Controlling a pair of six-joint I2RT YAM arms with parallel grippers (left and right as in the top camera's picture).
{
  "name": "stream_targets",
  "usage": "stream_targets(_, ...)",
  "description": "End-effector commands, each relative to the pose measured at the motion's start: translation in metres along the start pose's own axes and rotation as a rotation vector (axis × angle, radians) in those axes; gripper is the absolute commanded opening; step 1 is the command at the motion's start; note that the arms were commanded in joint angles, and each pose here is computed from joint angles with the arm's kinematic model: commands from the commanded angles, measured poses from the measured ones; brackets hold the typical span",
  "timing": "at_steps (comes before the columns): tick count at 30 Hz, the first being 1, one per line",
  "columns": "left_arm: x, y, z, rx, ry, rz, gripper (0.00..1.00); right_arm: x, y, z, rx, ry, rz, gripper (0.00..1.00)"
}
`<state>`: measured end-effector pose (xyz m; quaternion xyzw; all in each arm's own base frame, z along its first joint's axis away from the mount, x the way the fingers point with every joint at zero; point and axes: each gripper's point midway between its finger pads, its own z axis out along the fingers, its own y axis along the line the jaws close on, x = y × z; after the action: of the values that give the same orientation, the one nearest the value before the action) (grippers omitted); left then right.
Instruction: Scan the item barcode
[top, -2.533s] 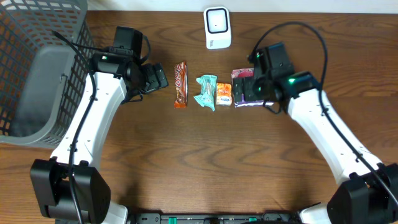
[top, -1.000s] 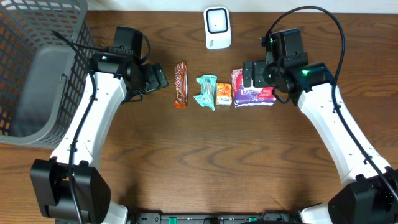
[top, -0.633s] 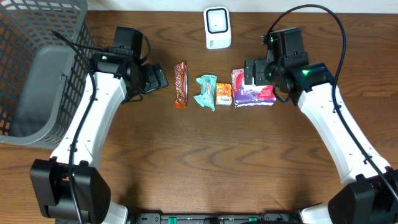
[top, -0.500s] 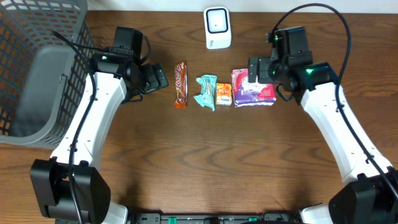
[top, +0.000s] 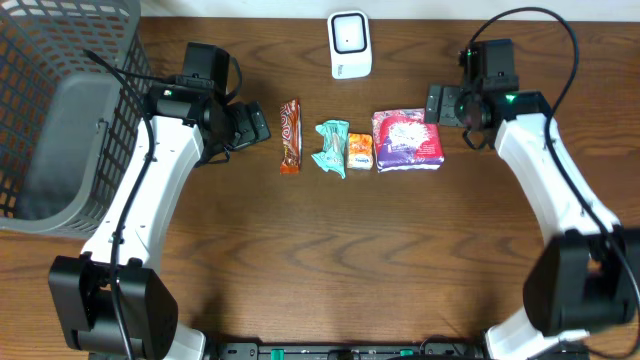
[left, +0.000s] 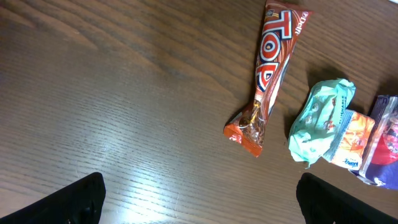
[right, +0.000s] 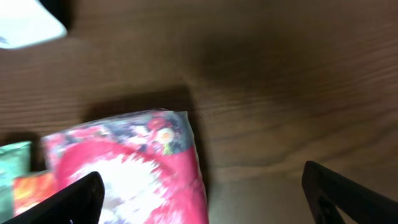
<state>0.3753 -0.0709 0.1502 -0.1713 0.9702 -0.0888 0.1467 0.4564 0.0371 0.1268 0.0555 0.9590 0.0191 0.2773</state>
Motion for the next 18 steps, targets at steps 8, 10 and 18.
stream_targets(8, -0.003, 0.001, -0.002, -0.008, -0.012, -0.001, 0.98, 0.025, 0.019, 0.042, -0.516, 0.140, 0.030, 0.95)
stream_targets(10, -0.003, 0.001, -0.002, -0.008, -0.011, -0.001, 0.98, 0.031, 0.018, 0.047, -0.546, 0.164, 0.045, 0.95)
stream_targets(18, -0.003, 0.001, -0.002, -0.008, -0.012, -0.001, 0.98, 0.050, 0.017, 0.067, -0.549, 0.231, 0.070, 0.95)
